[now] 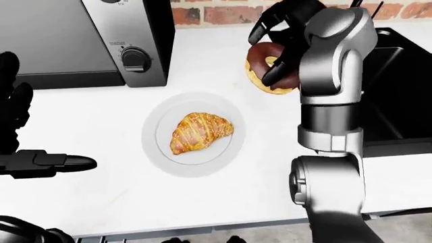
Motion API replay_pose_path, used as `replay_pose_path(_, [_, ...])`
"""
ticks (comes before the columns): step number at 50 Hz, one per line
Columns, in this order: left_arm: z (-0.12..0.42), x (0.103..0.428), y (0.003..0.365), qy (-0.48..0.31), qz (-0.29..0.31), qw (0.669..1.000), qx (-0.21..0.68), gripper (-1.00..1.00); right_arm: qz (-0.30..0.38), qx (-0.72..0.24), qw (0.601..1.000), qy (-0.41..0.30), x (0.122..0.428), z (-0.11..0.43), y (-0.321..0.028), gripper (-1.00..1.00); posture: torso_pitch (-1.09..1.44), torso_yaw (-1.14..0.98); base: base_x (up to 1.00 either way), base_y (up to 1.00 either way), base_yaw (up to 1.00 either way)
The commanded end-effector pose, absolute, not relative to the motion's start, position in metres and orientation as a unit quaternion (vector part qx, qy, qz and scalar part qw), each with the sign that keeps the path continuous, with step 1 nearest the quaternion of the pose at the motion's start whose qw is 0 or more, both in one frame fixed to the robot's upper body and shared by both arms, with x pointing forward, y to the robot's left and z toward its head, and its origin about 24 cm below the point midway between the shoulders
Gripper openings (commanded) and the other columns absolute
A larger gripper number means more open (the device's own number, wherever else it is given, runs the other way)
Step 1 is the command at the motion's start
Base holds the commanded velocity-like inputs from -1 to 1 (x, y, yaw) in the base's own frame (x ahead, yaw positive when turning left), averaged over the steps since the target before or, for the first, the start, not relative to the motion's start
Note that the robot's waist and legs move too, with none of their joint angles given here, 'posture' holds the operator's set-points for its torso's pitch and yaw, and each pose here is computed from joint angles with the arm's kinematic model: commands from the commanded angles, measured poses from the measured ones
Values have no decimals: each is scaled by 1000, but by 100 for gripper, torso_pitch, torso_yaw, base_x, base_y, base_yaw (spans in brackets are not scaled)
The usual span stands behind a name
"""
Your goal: Place the pastries on the plates.
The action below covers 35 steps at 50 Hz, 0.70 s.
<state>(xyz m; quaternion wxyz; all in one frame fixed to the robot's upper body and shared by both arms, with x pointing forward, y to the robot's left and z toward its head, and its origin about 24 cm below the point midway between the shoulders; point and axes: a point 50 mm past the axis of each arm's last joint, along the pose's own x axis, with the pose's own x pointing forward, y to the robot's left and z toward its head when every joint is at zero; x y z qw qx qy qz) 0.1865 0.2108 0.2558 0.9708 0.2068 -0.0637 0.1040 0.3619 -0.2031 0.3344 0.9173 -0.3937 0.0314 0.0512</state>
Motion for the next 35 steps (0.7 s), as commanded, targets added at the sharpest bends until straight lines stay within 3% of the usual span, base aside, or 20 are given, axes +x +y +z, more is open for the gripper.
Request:
replay_pose_path(1, [262,184,211,-83,114,967,214,100,24,-375,927,-13,353,353,-203,-100,23,0,0,0,0])
replay_pose_path(12, [261,186,210,-84,111,967,213,100,-31,-232,969,-82,335,356,-184,-100,23,0,0,0,0])
replay_pose_path(23, [264,186,210,-90,115,967,209,100,-92,-94,987,-94,321,370,-187,-100,20,0,0,0,0])
replay_pose_path(35, [264,188,208,-88,112,968,209,100,-98,-57,986,-122,311,376,-182,-100,8,0,0,0,0])
